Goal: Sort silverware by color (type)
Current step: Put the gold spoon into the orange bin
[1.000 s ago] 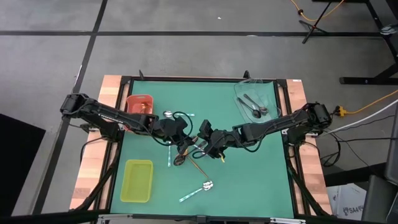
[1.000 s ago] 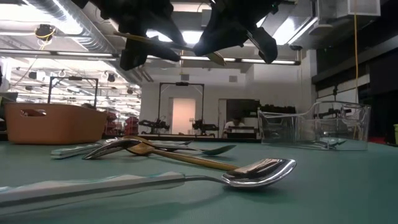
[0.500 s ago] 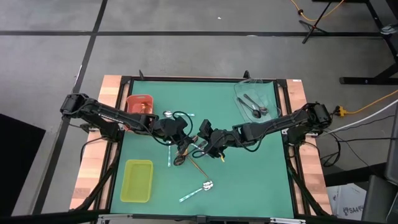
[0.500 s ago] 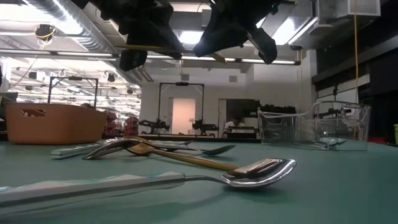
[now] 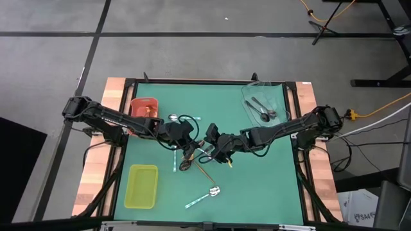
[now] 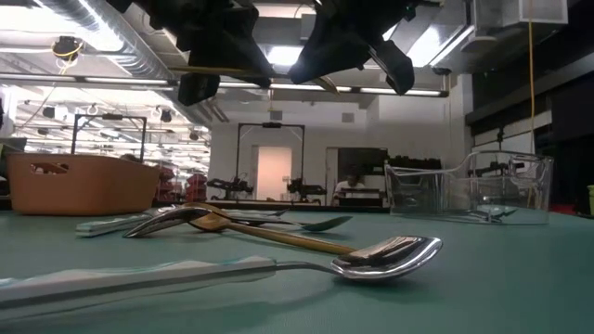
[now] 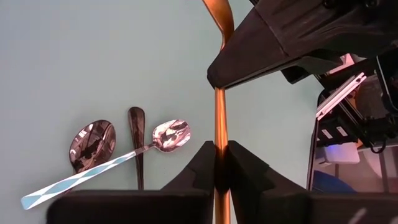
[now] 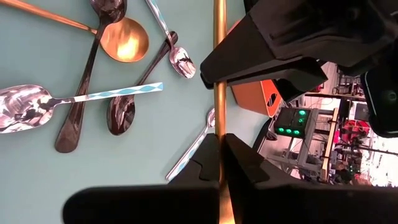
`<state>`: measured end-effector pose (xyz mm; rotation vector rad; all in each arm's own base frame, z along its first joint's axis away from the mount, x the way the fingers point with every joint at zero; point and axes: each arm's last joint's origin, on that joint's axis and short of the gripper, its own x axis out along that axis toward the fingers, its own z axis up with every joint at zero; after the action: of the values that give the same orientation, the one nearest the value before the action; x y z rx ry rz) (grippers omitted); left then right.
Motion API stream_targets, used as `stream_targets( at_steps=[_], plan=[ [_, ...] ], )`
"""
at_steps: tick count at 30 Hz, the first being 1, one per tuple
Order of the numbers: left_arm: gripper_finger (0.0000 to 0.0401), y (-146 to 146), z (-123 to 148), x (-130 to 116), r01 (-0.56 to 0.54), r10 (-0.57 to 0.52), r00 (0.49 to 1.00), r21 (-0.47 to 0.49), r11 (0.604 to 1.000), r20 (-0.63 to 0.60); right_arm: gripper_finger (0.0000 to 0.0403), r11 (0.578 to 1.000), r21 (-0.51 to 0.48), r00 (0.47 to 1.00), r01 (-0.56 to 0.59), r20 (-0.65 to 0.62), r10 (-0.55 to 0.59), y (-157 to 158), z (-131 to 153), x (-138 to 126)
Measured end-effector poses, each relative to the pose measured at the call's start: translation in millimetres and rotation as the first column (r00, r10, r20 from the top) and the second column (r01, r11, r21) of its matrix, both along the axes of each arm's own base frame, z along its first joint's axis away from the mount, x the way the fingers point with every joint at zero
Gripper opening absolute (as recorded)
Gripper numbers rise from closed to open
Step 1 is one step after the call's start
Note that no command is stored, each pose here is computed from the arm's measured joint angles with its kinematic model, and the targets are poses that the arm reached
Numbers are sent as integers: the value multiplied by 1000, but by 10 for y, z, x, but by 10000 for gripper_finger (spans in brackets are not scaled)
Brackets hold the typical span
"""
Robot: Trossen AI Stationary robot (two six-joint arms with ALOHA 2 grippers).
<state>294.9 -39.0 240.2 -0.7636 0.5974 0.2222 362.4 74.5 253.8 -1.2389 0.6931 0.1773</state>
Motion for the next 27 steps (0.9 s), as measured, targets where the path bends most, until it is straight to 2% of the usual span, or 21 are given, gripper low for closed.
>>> stream_targets(
  at_steps=[10,20,27],
  plan=[
    [22,14,1,2,-3,3,1000,1,1000,1,7,1000,0,1000,0,0,0,0,0,0],
    [21,116,-1,11,-37,37,999,2,999,-3,110,1000,15,1000,9,4,-9,1,1,1],
    [21,330,-8,-15,-92,93,995,29,995,-35,127,992,102,997,72,19,-74,3,-6,-6]
  ],
)
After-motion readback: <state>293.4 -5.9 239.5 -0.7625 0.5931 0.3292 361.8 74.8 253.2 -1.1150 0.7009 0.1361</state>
